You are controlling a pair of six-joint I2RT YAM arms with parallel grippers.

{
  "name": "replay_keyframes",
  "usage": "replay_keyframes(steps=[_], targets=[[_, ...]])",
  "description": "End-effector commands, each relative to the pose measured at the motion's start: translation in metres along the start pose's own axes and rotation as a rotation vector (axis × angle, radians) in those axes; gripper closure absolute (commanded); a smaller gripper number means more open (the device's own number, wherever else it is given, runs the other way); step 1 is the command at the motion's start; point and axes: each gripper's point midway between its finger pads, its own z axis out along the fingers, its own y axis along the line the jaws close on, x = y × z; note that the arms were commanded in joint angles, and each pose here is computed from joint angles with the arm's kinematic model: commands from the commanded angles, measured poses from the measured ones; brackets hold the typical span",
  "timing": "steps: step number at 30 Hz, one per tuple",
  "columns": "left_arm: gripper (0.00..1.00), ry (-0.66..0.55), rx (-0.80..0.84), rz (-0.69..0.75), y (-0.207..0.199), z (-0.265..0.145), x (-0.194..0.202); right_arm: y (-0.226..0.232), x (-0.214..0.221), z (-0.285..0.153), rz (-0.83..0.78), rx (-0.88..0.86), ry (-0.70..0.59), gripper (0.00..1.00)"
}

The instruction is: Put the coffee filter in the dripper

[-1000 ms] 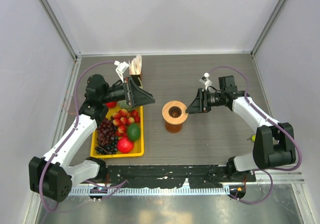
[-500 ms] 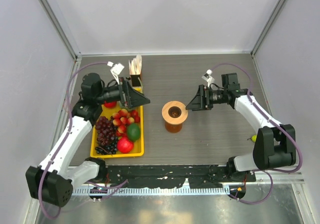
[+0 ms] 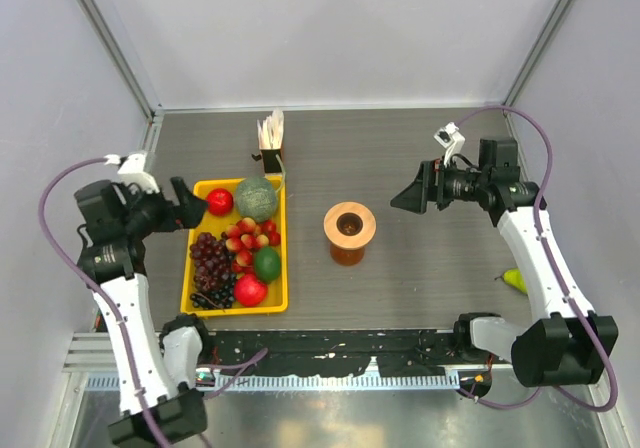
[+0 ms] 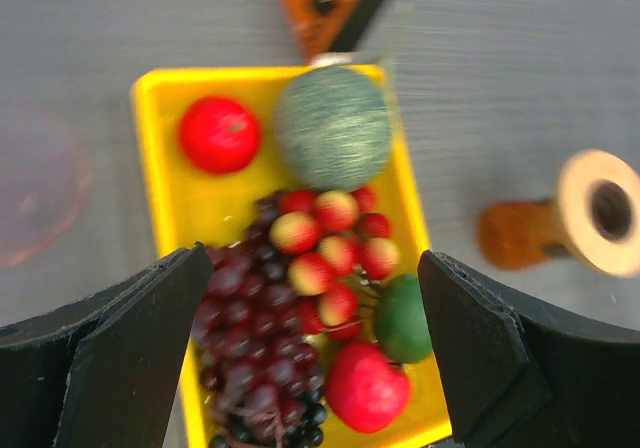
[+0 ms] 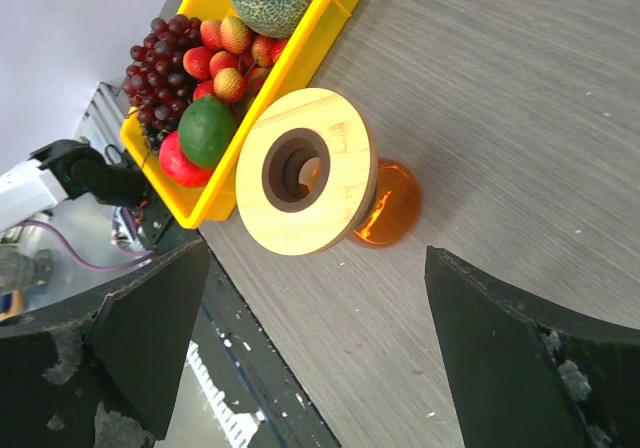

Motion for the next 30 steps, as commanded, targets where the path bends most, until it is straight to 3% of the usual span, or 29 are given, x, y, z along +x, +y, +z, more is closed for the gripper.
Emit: replay_keyframes(steps=[1, 5, 9, 16, 19, 30], targets=[[0.05, 0.066, -0.280, -0.163, 0.075, -0.017, 0.032, -0.004, -0.006, -0.010, -0.101, 0.090, -0.042, 0.04], [0.09, 0.100, -0.450, -0.424, 0.137, -0.022, 0.050, -0.007, -0.004, -0.013, -0.128, 0.114, -0.052, 0.05], [0.12, 0.105, -0.557, -0.589, 0.181, -0.020, 0.069, -0.005, 0.004, -0.010, -0.113, 0.080, -0.038, 0.05], [0.12, 0.008, -0.727, -0.606, 0.227, -0.021, 0.075, -0.001, 0.006, -0.009, -0.100, 0.060, -0.029, 0.04], [0.17, -0.031, -0.783, -0.634, 0.242, -0.021, 0.076, 0.000, 0.005, -0.009, -0.095, 0.056, -0.030, 0.04], [0.22, -0.150, -0.762, -0.705, 0.271, 0.002, 0.069, 0.003, -0.003, -0.013, -0.108, 0.062, -0.017, 0.04]])
